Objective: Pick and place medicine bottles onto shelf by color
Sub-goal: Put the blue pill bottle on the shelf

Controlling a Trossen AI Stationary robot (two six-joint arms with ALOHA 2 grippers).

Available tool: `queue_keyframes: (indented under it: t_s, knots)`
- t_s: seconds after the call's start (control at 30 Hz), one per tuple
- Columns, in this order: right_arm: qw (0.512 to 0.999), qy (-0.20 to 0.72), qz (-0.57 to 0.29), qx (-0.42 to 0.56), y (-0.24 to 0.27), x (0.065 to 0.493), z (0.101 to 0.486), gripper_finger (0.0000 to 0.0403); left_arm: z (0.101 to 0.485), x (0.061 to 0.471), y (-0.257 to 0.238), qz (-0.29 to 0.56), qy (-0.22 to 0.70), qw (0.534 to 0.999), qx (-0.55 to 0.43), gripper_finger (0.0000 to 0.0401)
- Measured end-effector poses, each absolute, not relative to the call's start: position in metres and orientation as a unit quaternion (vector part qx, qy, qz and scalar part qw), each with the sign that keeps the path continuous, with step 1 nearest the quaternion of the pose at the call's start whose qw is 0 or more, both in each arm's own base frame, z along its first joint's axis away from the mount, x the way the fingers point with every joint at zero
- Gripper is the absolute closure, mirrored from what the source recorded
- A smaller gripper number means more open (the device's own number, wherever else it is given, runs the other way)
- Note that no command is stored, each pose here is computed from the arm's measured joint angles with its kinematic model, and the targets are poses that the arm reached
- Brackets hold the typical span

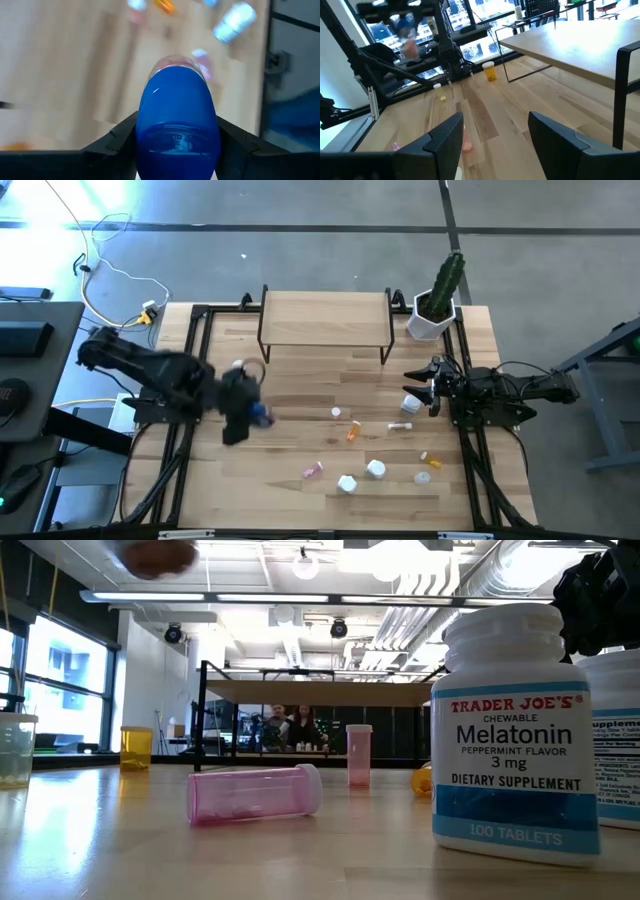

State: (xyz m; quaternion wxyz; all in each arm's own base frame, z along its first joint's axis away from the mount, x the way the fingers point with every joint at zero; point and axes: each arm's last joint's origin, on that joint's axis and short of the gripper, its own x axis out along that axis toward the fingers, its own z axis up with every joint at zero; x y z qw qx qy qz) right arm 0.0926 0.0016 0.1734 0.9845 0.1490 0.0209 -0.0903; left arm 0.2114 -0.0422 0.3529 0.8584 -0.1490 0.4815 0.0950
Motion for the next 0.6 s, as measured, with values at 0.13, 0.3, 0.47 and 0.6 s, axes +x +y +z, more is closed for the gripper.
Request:
queue_keyframes:
  t_s: [0.13,0.3,0.47,0.6]
  knots:
    - [0.984,0.020,-0.090,0.149,0.002,0.093,0.174,0.0188,0.371,0.209,-0.006,0.140,0.475,0.861,-0.113,0.0226]
    - [0.984,0.020,-0.090,0.149,0.002,0.093,0.174,0.0188,0.389,0.205,0.039,0.192,0.461,0.864,-0.070,0.0225]
    - [0.985,0.020,-0.090,0.149,0.002,0.093,0.174,0.0188,0.406,0.194,0.083,0.249,0.449,0.857,-0.039,0.0224]
    - [0.984,0.020,-0.090,0.149,0.002,0.093,0.174,0.0188,0.420,0.186,0.115,0.285,0.443,0.850,-0.006,0.0223]
